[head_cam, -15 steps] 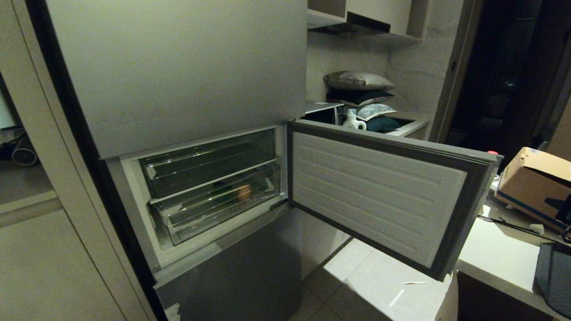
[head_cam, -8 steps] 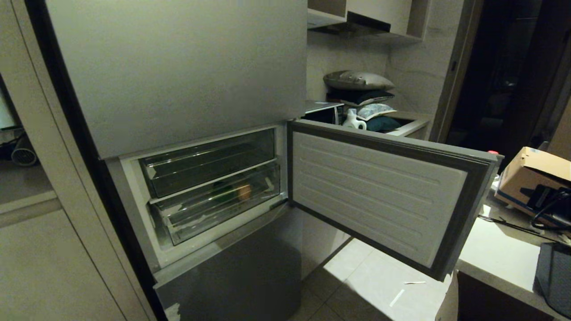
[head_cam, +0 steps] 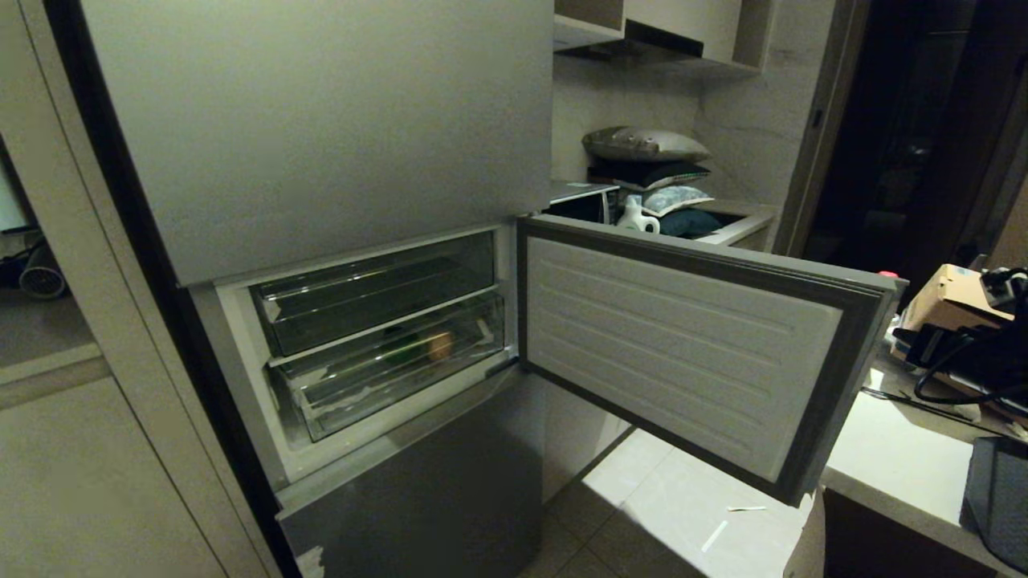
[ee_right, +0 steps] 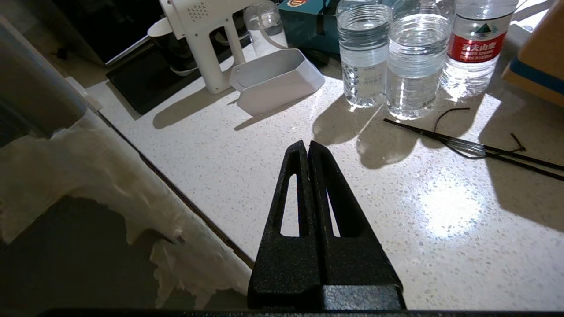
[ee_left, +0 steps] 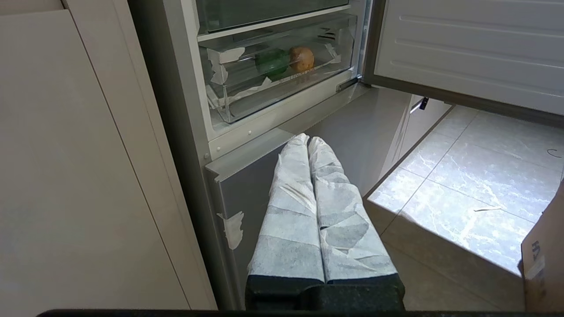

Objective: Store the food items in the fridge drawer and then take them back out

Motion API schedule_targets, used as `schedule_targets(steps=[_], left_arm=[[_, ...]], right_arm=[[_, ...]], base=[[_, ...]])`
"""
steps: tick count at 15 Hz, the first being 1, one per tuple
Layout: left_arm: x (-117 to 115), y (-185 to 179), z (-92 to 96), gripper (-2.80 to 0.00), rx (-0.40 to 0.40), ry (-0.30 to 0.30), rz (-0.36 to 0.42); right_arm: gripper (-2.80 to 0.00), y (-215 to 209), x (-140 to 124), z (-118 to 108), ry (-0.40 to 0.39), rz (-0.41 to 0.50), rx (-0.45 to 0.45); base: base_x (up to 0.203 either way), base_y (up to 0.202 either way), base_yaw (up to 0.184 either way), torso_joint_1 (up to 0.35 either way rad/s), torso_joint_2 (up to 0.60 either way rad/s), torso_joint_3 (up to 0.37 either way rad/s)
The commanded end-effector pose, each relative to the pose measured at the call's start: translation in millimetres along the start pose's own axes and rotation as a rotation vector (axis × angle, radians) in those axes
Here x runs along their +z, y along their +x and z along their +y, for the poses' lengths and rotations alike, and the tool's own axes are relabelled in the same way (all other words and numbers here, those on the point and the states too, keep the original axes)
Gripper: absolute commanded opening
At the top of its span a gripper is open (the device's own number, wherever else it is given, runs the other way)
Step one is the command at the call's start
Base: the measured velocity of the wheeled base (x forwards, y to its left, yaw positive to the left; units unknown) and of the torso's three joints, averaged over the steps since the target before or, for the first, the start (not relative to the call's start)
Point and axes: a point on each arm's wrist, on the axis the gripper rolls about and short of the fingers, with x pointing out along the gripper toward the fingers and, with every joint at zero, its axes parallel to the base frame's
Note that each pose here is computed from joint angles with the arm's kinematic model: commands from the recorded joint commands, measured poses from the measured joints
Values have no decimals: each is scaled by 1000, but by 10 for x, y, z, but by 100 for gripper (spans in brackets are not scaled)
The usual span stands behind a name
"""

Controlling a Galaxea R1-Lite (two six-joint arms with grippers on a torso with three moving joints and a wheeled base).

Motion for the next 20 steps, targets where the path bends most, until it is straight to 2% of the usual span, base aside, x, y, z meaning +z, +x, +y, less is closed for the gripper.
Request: schedule_targets(steps=[1, 9, 20], left_arm=[[0, 1, 0, -280, 0, 0, 2], [0, 1, 0, -280, 0, 0, 2], [0, 1, 0, -280, 0, 0, 2]], right_arm=[[-280, 39, -12, 25, -4, 1, 13], [-280, 63, -39, 152, -9, 9, 55], [-280, -252, -105, 385, -8, 38, 120]], base=[[0, 0, 0, 0, 0, 0], [0, 0, 0, 0, 0, 0], [0, 0, 0, 0, 0, 0]])
